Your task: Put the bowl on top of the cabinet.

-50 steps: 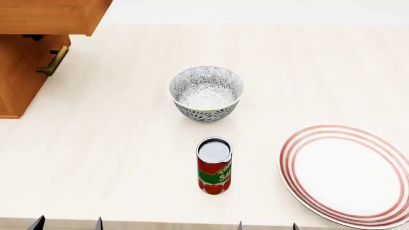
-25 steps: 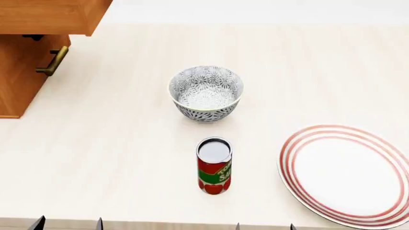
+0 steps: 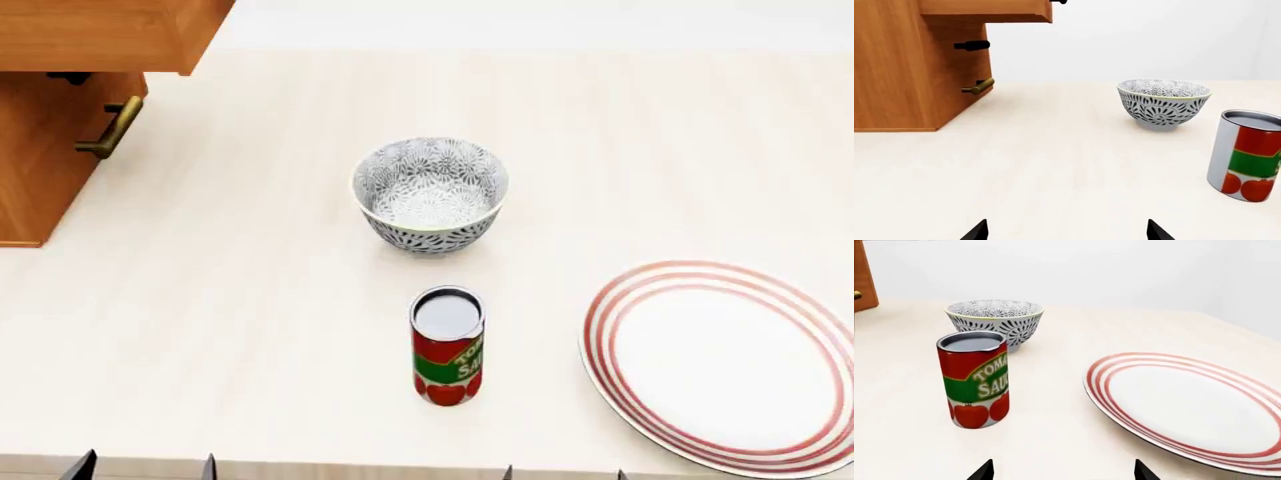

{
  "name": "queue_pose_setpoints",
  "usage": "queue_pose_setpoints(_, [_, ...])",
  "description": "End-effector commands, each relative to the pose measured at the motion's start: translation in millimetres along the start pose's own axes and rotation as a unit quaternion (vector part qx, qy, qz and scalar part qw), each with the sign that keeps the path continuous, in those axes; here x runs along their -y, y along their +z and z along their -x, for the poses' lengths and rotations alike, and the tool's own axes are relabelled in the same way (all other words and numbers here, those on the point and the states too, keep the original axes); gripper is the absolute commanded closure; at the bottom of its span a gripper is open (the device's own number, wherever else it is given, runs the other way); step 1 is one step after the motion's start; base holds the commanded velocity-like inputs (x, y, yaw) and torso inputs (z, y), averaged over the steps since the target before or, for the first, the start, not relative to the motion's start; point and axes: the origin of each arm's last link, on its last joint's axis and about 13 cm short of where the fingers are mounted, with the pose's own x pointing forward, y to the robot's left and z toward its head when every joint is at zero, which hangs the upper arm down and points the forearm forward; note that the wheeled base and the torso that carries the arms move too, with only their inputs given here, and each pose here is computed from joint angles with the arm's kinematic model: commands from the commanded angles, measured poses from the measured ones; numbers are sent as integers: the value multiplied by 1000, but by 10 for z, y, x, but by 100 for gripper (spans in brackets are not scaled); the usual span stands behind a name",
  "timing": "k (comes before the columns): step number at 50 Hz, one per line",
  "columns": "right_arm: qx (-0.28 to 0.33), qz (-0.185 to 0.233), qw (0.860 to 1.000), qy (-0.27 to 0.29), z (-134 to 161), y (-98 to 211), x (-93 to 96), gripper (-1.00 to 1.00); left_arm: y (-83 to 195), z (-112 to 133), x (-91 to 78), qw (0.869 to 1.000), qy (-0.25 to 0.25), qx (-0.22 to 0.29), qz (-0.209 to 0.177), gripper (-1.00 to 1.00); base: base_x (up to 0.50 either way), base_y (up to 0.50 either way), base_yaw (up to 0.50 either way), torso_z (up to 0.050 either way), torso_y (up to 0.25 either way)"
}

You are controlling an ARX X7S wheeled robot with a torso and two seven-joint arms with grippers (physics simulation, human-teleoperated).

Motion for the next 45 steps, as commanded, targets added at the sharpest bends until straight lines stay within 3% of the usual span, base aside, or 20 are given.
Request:
queue_pose_setpoints(1, [-9,11,1000,-15,-28,-3,-15,-100,-4,-1,0,1000,-2,0,-1,-100,0,0,0,0,0])
queue_pose_setpoints(6, [1,23,1000,6,-7,-1,-4,-100,-2,1,-1,1000,-1,0,0,-100,0,0,0,0,0])
queue_pose_setpoints(9, [17,9,1000,11,6,22,6,-100,-3,-2,1,1000,-1,0,0,-100,49,0,0,0,0])
queue_pose_setpoints(11, [29,-26,999,29,27,24,12,-100,-3,-1,-1,1000,0,0,1,-100,0,0,0,0,0])
queue_pose_setpoints(45, [27,-20,999,35,37,15,16,-100,-3,-2,2,1000,0,-1,-1,-100,0,0,0,0,0])
